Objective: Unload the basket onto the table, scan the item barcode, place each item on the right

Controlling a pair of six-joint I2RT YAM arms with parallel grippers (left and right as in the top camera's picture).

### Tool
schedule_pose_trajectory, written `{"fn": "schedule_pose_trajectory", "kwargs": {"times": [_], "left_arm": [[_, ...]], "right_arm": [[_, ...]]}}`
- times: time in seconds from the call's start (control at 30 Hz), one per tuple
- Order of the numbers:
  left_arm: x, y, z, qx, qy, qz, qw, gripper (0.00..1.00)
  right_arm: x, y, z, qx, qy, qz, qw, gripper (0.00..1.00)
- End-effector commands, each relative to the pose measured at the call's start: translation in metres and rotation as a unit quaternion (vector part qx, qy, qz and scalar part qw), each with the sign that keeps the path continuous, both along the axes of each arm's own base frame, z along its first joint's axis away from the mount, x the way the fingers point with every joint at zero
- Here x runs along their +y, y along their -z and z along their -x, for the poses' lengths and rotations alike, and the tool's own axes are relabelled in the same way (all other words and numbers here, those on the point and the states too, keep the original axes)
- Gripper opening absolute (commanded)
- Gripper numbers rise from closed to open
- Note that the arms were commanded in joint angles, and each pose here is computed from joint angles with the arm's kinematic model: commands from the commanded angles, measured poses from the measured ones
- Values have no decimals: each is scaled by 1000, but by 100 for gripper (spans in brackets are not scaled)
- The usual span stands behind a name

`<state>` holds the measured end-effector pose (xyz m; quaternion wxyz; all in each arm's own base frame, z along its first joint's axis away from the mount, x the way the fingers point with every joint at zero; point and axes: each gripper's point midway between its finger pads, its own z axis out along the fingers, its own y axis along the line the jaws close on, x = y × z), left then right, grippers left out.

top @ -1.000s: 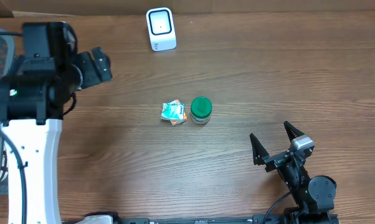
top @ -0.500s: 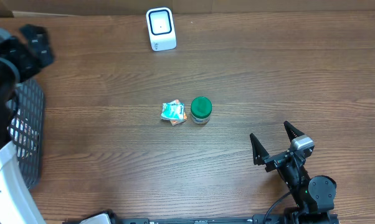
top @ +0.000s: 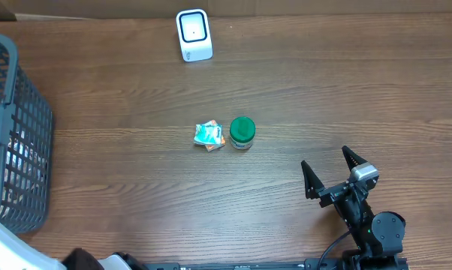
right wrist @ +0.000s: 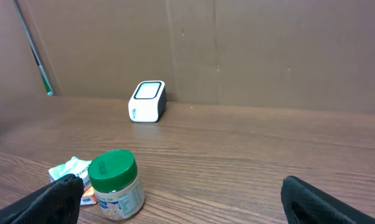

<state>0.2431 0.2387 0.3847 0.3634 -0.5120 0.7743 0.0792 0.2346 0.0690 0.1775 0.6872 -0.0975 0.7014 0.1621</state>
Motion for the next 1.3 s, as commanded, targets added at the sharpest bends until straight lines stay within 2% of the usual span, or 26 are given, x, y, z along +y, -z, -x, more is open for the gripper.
{"fn": "schedule_pose_trajectory", "kwargs": {"times": [0.0, 0.23, 0.47, 0.6, 0.87, 1.27], "left_arm": [[27, 24, 5, 24, -57, 33, 998, 100], [55, 71, 13, 96, -95, 79, 988, 100], [71, 123, 15, 173, -109, 116, 972, 100], [76, 157, 11, 193, -105, 130, 967, 100], [83, 227, -22, 199, 33, 104, 974, 100], [97, 274, -40, 193, 97, 39, 976, 100]], "right_arm": [[1, 2, 0, -2, -1, -2, 1000, 100], [1, 2, 0, -2, -1, -2, 1000, 100], [1, 2, 0, -2, -1, -2, 1000, 100], [1, 2, 0, -2, -1, -2, 1000, 100], [1, 2, 0, -2, -1, -2, 1000, 100], [1, 2, 0, -2, -1, -2, 1000, 100]]}}
